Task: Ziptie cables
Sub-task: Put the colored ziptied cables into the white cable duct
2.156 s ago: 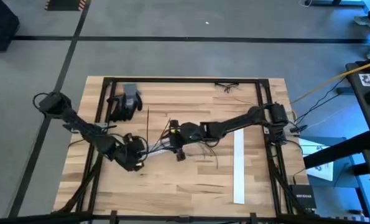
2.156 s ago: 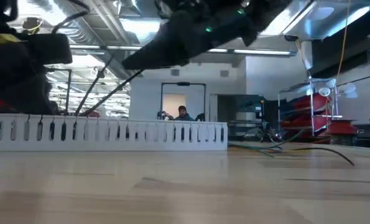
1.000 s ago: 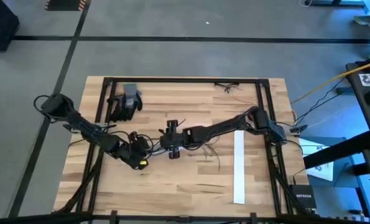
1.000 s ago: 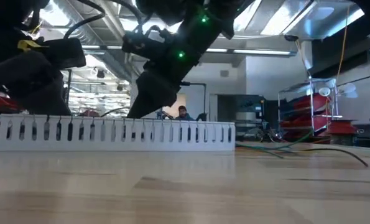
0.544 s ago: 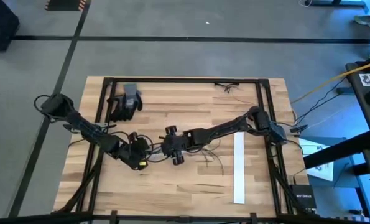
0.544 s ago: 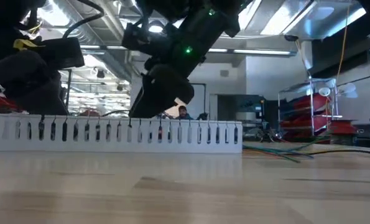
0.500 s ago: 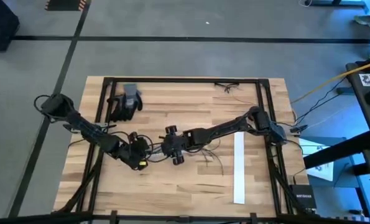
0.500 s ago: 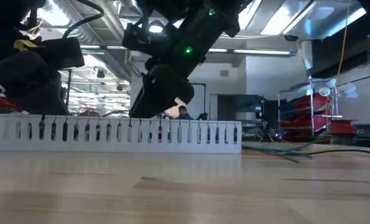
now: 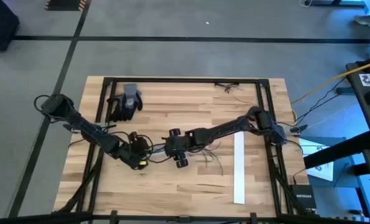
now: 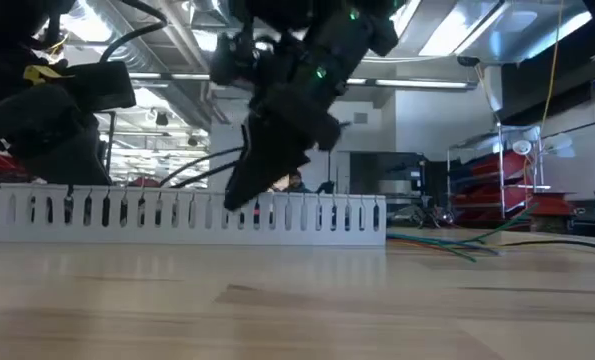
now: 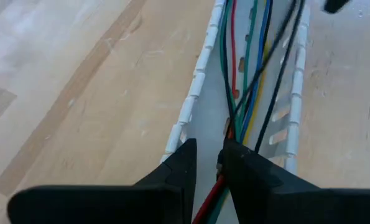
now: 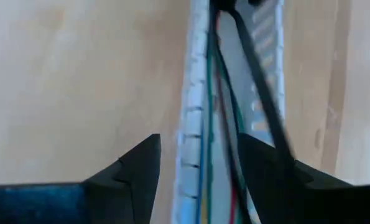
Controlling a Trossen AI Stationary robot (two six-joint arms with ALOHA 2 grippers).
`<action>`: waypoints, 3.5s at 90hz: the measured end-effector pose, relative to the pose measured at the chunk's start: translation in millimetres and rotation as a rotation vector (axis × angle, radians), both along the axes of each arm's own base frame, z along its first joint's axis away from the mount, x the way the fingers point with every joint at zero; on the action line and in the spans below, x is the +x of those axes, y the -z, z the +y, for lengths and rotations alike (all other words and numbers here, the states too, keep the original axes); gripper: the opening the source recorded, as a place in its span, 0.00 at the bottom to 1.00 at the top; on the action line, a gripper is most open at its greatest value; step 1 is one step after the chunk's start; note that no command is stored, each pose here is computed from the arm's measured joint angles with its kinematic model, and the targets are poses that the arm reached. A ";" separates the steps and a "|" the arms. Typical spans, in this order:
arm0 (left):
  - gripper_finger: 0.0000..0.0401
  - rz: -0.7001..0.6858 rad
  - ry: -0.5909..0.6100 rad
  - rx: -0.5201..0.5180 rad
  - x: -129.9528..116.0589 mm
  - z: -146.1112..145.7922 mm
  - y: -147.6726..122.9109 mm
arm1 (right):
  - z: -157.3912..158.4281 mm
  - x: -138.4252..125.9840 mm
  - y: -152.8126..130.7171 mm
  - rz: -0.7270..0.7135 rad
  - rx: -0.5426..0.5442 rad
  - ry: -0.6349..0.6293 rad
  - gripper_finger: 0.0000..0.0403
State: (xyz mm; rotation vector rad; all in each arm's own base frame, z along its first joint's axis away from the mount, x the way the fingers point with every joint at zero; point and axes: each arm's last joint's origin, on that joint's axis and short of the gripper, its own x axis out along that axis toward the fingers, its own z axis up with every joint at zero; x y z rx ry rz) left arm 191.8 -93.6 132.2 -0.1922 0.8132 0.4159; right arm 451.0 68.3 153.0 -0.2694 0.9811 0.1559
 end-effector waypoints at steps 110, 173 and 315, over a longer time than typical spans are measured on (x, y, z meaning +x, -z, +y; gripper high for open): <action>0.19 -0.036 -0.021 -0.038 2.4 -1.4 -1.1 | -20.8 -56.1 -35.3 0.143 -0.003 0.017 0.51; 0.43 -0.036 0.151 -0.098 4.8 -6.0 -50.6 | -33.5 -136.5 -49.7 0.112 -0.044 0.131 0.51; 0.41 -0.078 0.137 0.052 18.0 18.7 -72.2 | -46.1 -304.9 17.0 0.037 0.270 1.486 0.74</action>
